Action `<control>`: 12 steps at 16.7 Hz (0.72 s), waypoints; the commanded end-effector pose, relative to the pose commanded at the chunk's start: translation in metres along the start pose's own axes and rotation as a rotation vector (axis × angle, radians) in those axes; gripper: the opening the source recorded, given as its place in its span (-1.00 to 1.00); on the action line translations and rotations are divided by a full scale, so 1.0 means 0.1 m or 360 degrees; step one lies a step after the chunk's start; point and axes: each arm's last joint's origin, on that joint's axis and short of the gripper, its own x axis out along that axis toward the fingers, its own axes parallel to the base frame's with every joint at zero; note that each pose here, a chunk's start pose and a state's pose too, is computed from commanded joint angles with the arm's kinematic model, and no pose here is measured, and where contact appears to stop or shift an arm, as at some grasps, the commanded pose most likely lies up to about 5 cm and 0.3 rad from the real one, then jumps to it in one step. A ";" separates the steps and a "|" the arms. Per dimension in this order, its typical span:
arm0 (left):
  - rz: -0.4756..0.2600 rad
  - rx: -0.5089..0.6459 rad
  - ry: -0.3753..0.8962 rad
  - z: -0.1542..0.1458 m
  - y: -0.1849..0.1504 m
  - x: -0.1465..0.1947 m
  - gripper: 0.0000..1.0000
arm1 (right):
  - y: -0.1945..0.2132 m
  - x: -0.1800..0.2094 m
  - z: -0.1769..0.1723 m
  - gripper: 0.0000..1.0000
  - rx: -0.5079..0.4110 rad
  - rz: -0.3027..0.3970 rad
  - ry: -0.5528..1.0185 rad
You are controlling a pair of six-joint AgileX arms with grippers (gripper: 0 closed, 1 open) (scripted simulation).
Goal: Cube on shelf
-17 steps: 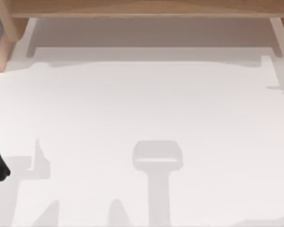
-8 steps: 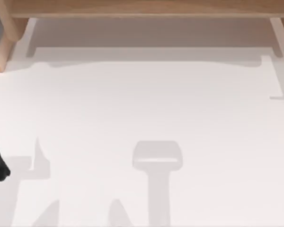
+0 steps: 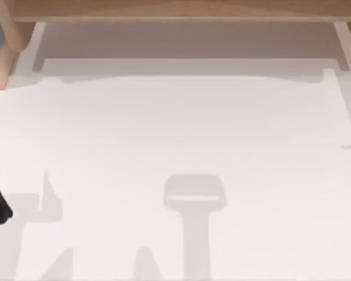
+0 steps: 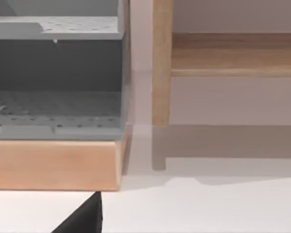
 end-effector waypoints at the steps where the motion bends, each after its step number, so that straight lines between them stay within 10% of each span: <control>1: 0.0000 0.0000 0.0000 0.00 0.00 0.00 1.00 | 0.00 0.00 0.00 -1.00 0.0000 0.0000 0.0000; 3: 0.0000 0.0000 0.0000 0.00 0.00 0.00 1.00 | 0.00 0.00 0.00 -1.00 0.0000 0.0000 0.0000; 12: 0.0000 0.0000 0.0000 0.00 0.00 0.00 1.00 | 0.00 0.00 0.00 0.36 0.0000 0.0000 0.0000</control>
